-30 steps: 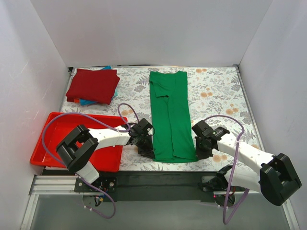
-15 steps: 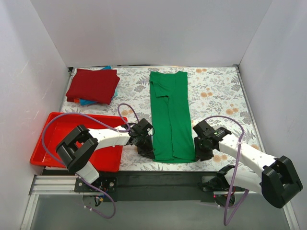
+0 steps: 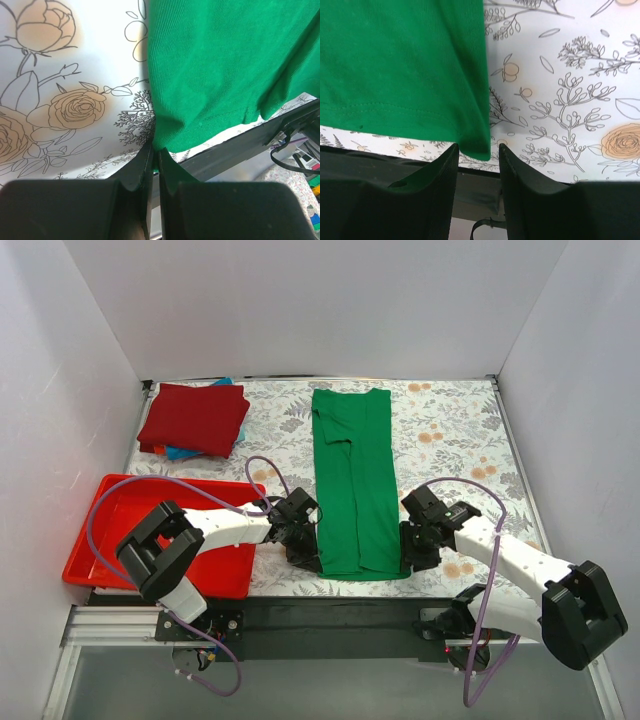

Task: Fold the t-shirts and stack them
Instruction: Fold the tshirt

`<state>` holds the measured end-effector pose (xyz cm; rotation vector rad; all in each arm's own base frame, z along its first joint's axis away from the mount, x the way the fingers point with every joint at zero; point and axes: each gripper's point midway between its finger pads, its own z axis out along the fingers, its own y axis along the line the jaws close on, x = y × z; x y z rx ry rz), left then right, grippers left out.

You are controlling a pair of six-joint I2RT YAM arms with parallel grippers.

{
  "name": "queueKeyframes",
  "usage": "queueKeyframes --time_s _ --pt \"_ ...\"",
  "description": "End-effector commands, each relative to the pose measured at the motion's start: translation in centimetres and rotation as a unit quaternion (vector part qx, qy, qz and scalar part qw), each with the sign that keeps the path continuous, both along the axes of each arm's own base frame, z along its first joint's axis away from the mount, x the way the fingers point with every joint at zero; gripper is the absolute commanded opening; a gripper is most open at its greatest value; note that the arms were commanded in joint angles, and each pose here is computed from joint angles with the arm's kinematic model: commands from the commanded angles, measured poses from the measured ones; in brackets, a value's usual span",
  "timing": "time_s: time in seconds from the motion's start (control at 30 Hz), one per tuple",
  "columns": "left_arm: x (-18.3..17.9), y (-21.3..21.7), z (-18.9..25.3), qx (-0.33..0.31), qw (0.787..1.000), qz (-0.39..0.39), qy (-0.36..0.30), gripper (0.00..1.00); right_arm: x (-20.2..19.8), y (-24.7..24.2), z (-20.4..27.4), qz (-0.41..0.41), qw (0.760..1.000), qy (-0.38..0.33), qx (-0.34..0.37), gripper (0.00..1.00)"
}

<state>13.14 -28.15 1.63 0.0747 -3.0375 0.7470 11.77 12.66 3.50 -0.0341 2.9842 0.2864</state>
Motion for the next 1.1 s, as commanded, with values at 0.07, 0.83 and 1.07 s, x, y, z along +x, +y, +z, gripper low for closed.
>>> queueKeyframes --time_s 0.07,0.83,1.07 --pt "-1.4 2.5 -1.3 0.053 0.999 -0.001 0.012 0.00 0.9 0.4 -0.6 0.000 1.000 -0.013 0.016 0.42" --pt "-2.6 3.2 -0.9 0.045 0.999 0.011 0.019 0.00 -2.5 0.7 -1.6 0.013 0.997 0.051 0.051 0.01" --pt "-1.9 2.0 2.0 0.005 0.999 0.032 -0.004 0.00 -2.7 1.0 0.6 0.012 0.997 0.040 0.068 0.01"
